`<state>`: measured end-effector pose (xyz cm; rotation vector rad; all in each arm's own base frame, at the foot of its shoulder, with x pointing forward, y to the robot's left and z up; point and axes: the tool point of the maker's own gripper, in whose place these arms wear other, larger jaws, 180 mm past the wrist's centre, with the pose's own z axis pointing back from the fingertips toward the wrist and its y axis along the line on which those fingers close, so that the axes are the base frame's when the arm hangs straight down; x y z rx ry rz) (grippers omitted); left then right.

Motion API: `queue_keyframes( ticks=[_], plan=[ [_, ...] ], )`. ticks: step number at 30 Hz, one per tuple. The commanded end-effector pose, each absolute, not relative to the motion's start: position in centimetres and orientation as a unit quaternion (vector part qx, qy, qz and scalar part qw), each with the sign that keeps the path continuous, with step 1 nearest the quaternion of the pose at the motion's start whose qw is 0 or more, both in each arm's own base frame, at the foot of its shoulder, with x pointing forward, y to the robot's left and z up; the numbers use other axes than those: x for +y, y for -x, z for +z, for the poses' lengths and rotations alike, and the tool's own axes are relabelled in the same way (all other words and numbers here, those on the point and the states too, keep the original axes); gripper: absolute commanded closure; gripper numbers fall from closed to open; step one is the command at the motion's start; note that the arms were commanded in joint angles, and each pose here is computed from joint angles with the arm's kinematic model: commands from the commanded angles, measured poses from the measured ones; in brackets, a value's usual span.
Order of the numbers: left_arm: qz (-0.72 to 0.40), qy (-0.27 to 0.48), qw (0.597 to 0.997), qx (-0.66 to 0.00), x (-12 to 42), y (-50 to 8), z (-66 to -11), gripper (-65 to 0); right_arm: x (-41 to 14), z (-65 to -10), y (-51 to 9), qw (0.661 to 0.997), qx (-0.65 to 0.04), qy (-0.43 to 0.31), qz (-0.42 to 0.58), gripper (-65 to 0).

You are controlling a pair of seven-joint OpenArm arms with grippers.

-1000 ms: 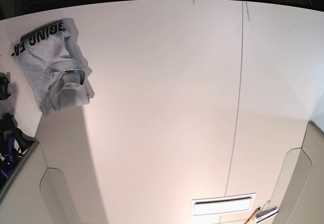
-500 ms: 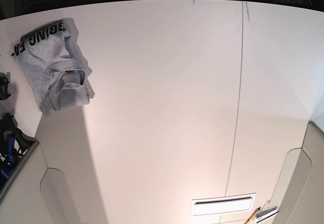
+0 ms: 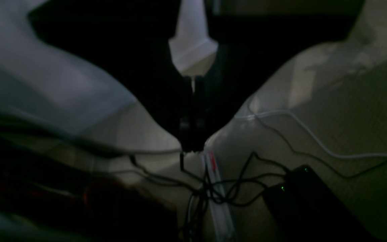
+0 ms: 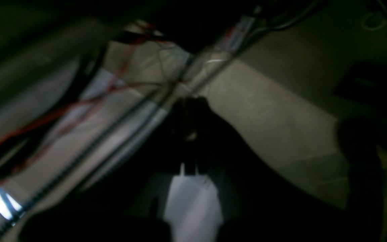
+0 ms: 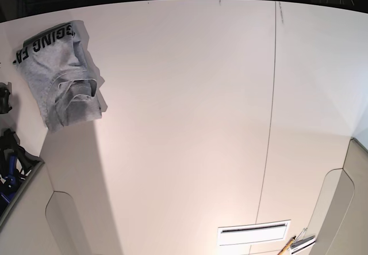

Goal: Fold the T-shirt properly

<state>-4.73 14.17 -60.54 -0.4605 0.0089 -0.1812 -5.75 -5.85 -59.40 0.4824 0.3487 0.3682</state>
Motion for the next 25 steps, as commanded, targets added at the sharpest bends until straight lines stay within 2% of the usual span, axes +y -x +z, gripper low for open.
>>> queue_keyframes(
  ticks=[1, 7, 12, 16, 21, 25],
  plan=[
    [-0.09, 0.23, 0.969, 0.012, 14.3, 5.2, -60.6, 0.0, -6.1, -59.6, 5.1, 0.942, 0.164, -0.231, 0.178, 0.0],
    [-0.077, 0.225, 0.971, -0.038, 14.2, 1.9, -61.1, 0.0, -5.8, -60.5, 2.2, 0.963, 0.133, -0.192, 0.136, 0.0],
    [-0.075, 0.097, 0.991, -0.06, 18.4, -1.2, -62.6, 0.0, -6.8, -61.4, -1.5, 0.981, 0.072, -0.148, 0.106, 0.0],
    [-0.066, -0.002, 0.995, -0.073, 21.6, -2.8, -63.0, 0.0, -7.4, -61.6, -2.0, 0.985, 0.068, -0.13, 0.092, 0.0],
    [-0.059, -0.024, 0.994, -0.093, 22.3, -4.4, -62.9, 0.0, -6.5, -61.5, -3.1, 0.986, 0.058, -0.135, 0.081, 0.0],
    [-0.056, -0.017, 0.994, -0.093, 21.4, -4.4, -63.0, 0.0, -6.5, -61.7, -3.5, 0.992, 0.058, -0.107, 0.036, 0.0]
  ],
)
